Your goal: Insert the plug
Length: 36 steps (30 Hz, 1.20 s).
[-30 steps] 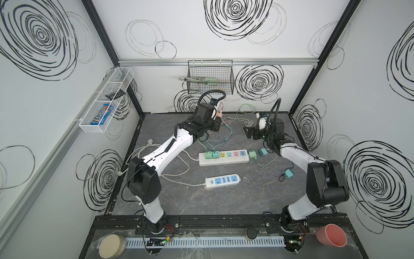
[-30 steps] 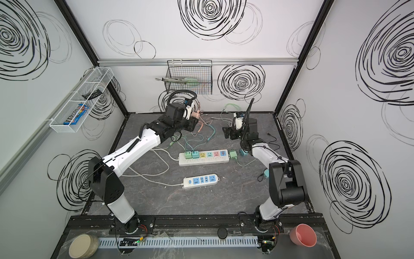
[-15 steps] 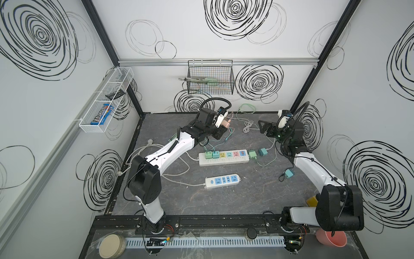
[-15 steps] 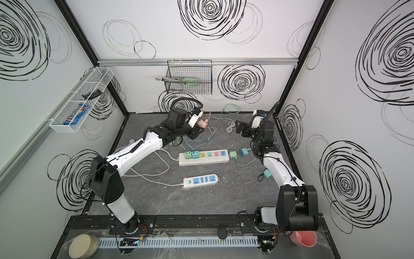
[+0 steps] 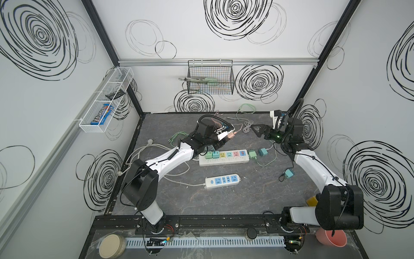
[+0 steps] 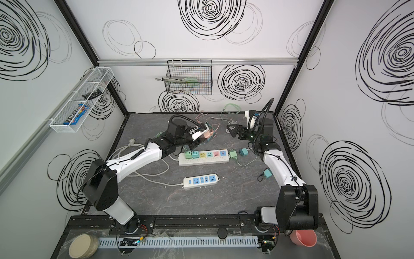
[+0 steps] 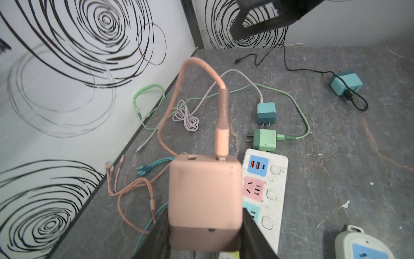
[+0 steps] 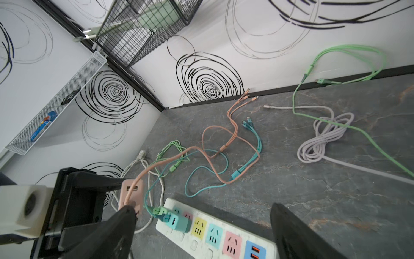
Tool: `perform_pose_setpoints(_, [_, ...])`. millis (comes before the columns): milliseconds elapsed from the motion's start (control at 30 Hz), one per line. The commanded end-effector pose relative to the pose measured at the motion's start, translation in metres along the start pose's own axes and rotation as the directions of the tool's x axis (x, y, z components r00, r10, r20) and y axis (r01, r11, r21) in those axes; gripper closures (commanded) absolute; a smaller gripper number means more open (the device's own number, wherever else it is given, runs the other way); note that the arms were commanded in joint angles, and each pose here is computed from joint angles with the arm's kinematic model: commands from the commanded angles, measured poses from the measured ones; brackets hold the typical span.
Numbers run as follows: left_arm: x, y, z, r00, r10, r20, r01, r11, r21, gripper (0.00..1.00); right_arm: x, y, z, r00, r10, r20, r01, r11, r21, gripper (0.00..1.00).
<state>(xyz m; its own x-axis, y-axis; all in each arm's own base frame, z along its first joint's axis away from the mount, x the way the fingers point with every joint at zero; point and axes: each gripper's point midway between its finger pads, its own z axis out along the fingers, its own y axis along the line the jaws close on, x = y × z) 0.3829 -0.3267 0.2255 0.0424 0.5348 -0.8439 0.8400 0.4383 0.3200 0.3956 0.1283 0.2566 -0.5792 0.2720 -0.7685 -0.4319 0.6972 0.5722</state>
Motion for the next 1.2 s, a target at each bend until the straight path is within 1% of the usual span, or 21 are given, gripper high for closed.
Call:
perform_pose_setpoints(0, [-0.045, 0.002, -0.016, 0.966, 0.194, 0.168, -0.187, 0.981, -0.057, 1.00, 0.014, 0.025, -0.005, 0.995, -0.037, -0.089, 0.032, 0.998, -0.062, 0.03])
perform_pose_setpoints(67, [-0.046, -0.001, -0.017, 0.955, 0.241, 0.172, -0.231, 0.970, -0.079, 1.00, 0.021, 0.035, -0.005, 0.992, -0.057, -0.109, 0.049, 0.996, -0.072, 0.03])
perform_pose_setpoints(267, [-0.046, -0.009, -0.018, 0.934, 0.308, 0.182, -0.297, 0.951, -0.088, 1.00, 0.045, 0.082, -0.004, 0.974, -0.167, -0.154, 0.130, 0.966, -0.225, 0.03])
perform_pose_setpoints(367, [-0.045, -0.014, -0.019, 0.920, 0.345, 0.188, -0.331, 0.938, -0.102, 1.00, 0.051, 0.099, -0.001, 0.968, -0.203, -0.151, 0.156, 0.949, -0.276, 0.03])
perform_pose_setpoints(433, [-0.046, -0.016, -0.020, 0.916, 0.348, 0.200, -0.335, 0.937, -0.098, 1.00, 0.052, 0.102, 0.002, 0.966, -0.215, -0.144, 0.169, 0.945, -0.281, 0.02])
perform_pose_setpoints(533, [-0.046, -0.019, -0.019, 0.906, 0.370, 0.207, -0.359, 0.929, -0.092, 1.00, 0.052, 0.099, 0.007, 0.965, -0.206, -0.160, 0.161, 0.954, -0.253, 0.01])
perform_pose_setpoints(567, [-0.047, -0.019, -0.020, 0.899, 0.384, 0.210, -0.372, 0.923, -0.098, 1.00, 0.053, 0.097, 0.008, 0.965, -0.200, -0.169, 0.155, 0.957, -0.245, 0.02])
perform_pose_setpoints(667, [-0.047, -0.019, -0.020, 0.892, 0.399, 0.210, -0.385, 0.917, -0.108, 1.00, 0.058, 0.096, 0.011, 0.961, -0.192, -0.198, 0.138, 0.957, -0.255, 0.10])
perform_pose_setpoints(767, [-0.049, -0.019, -0.021, 0.886, 0.415, 0.206, -0.400, 0.910, -0.111, 1.00, 0.063, 0.100, 0.013, 0.959, -0.180, -0.220, 0.110, 0.949, -0.296, 0.17])
perform_pose_setpoints(833, [-0.049, -0.020, -0.022, 0.882, 0.429, 0.195, -0.413, 0.903, -0.116, 1.00, 0.063, 0.102, 0.013, 0.960, -0.170, -0.222, 0.097, 0.947, -0.306, 0.21])
perform_pose_setpoints(1033, [-0.046, -0.024, -0.022, 0.884, 0.425, 0.196, -0.412, 0.905, -0.103, 1.00, 0.062, 0.105, 0.014, 0.963, -0.144, -0.228, 0.066, 0.945, -0.319, 0.38])
perform_pose_setpoints(1167, [-0.045, -0.027, -0.021, 0.878, 0.436, 0.198, -0.423, 0.900, -0.107, 1.00, 0.059, 0.107, 0.017, 0.969, -0.117, -0.217, 0.040, 0.943, -0.330, 0.44])
